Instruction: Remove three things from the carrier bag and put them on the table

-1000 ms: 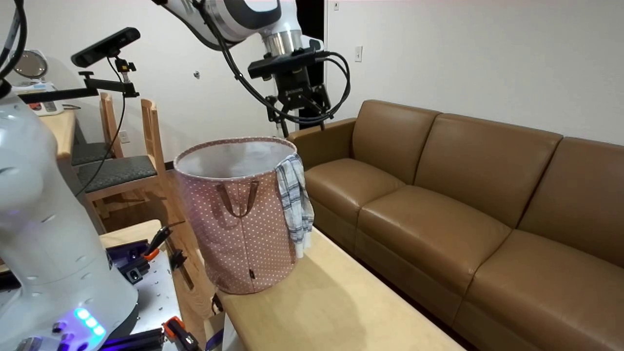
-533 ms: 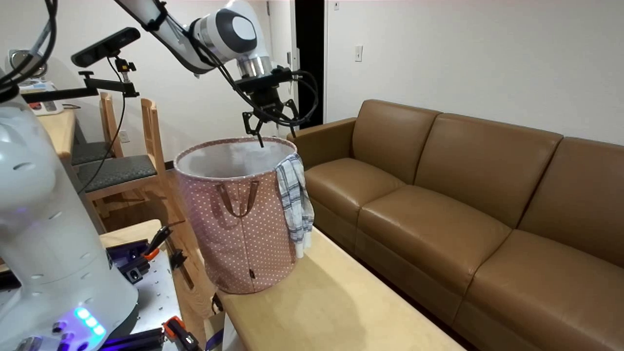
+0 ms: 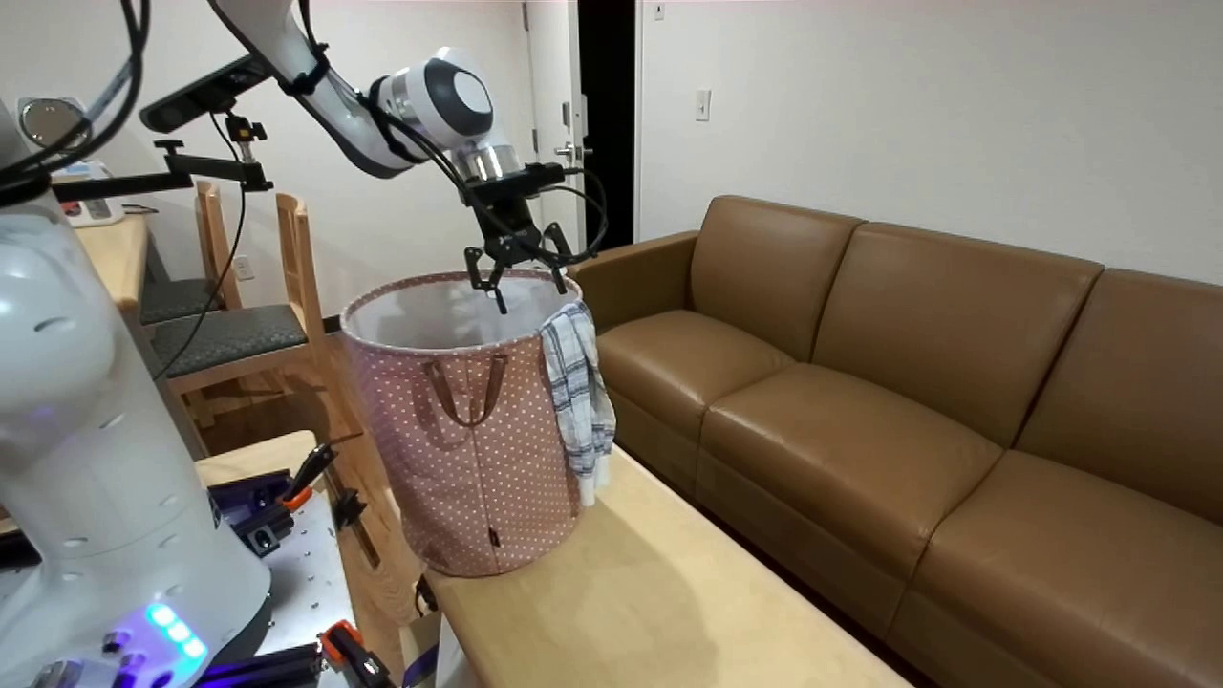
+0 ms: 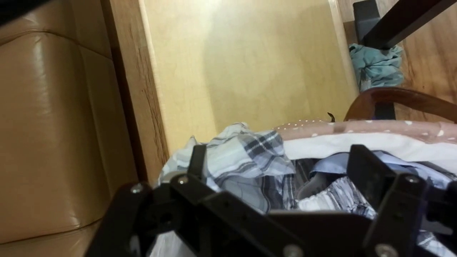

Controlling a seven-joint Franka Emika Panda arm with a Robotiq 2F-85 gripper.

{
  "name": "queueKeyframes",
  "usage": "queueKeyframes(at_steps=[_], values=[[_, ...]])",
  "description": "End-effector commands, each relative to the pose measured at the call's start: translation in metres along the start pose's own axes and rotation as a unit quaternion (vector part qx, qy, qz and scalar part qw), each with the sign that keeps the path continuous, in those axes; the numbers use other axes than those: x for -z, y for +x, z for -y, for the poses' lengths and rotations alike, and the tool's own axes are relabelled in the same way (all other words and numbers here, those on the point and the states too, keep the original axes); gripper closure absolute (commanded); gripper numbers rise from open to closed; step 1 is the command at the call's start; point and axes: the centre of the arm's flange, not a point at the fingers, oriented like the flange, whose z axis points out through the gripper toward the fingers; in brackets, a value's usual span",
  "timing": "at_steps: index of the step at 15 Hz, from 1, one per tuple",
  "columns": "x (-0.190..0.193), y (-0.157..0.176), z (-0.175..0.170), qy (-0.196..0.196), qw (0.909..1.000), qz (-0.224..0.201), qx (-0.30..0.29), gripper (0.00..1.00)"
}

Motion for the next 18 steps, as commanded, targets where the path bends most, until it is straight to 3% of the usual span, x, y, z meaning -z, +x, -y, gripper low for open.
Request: queueKeyframes(at_steps=[1, 3, 5, 9, 14, 15, 17, 18], values=[[-0.002, 0.015, 0.001, -0.020, 0.9988, -0.002, 0.044, 0.00], [-0.012, 0.044, 0.003, -0.031, 0.9958, 0.000, 0.087, 0.00], [-0.023, 0.070, 0.010, -0.046, 0.9920, 0.044, 0.109, 0.00], [-0.055, 0.113, 0.023, -0.092, 0.9688, 0.093, 0.210, 0.00], [-0.096, 0.161, 0.035, -0.161, 0.9295, 0.158, 0.292, 0.00], [-0.102, 0.168, 0.037, -0.169, 0.9241, 0.156, 0.305, 0.00], [-0.112, 0.183, 0.037, -0.167, 0.9177, 0.103, 0.345, 0.00], [-0.115, 0.185, 0.037, -0.167, 0.9194, 0.087, 0.345, 0.00]])
